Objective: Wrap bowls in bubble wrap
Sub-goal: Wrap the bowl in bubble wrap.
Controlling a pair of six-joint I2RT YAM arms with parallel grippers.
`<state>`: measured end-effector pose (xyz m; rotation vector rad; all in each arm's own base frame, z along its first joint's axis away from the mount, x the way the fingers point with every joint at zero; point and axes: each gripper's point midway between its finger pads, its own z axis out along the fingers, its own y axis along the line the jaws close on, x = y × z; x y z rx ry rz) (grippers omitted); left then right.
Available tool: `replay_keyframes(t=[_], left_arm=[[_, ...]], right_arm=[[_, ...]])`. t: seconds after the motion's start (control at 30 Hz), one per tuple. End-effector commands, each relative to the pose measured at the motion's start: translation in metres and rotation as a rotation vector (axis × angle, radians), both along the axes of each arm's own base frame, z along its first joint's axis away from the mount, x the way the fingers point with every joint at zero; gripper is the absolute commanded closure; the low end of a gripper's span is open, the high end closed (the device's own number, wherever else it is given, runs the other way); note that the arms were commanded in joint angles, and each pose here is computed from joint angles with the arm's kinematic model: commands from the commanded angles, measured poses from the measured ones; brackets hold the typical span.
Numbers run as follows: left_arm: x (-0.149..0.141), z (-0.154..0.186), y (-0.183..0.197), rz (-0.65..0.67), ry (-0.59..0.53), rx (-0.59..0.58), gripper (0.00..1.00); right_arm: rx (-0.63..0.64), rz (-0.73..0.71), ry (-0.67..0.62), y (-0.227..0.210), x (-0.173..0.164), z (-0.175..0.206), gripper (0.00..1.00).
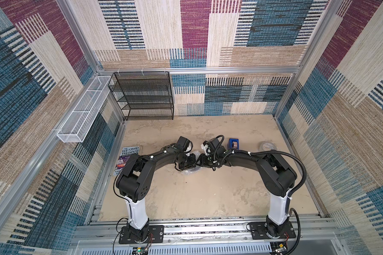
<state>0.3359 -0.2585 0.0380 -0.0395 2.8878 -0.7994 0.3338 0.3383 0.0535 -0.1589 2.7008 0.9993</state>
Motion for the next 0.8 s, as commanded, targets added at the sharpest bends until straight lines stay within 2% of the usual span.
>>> replay_keyframes(t=[0.0, 0.17, 0.33, 0.43, 0.57, 0.77], left_arm=[[-0.003, -0.006, 0.007, -0.031, -0.004, 0.057, 1.0], [-0.004, -0.008, 0.007, -0.05, 0.002, 0.065, 1.0], [-0.002, -0.005, 0.007, -0.064, -0.007, 0.076, 1.0], [-0.002, -0.002, 0.004, -0.074, -0.01, 0.073, 1.0], [-0.002, -0.002, 0.004, -0.081, -0.012, 0.076, 1.0], [-0.003, -0.003, 0.002, -0.092, -0.012, 0.074, 1.0]], right_arm=[[0.133, 0.106, 0.009, 0.02, -0.016, 0.031, 0.63], [0.128, 0.076, -0.034, 0.003, -0.013, 0.048, 0.56], [0.104, 0.048, -0.082, -0.019, -0.003, 0.053, 0.42], [0.079, 0.042, -0.127, -0.026, 0.007, 0.056, 0.37], [0.017, 0.025, -0.153, -0.037, 0.026, 0.046, 0.36], [0.075, 0.116, -0.132, -0.022, 0.029, 0.027, 0.38]])
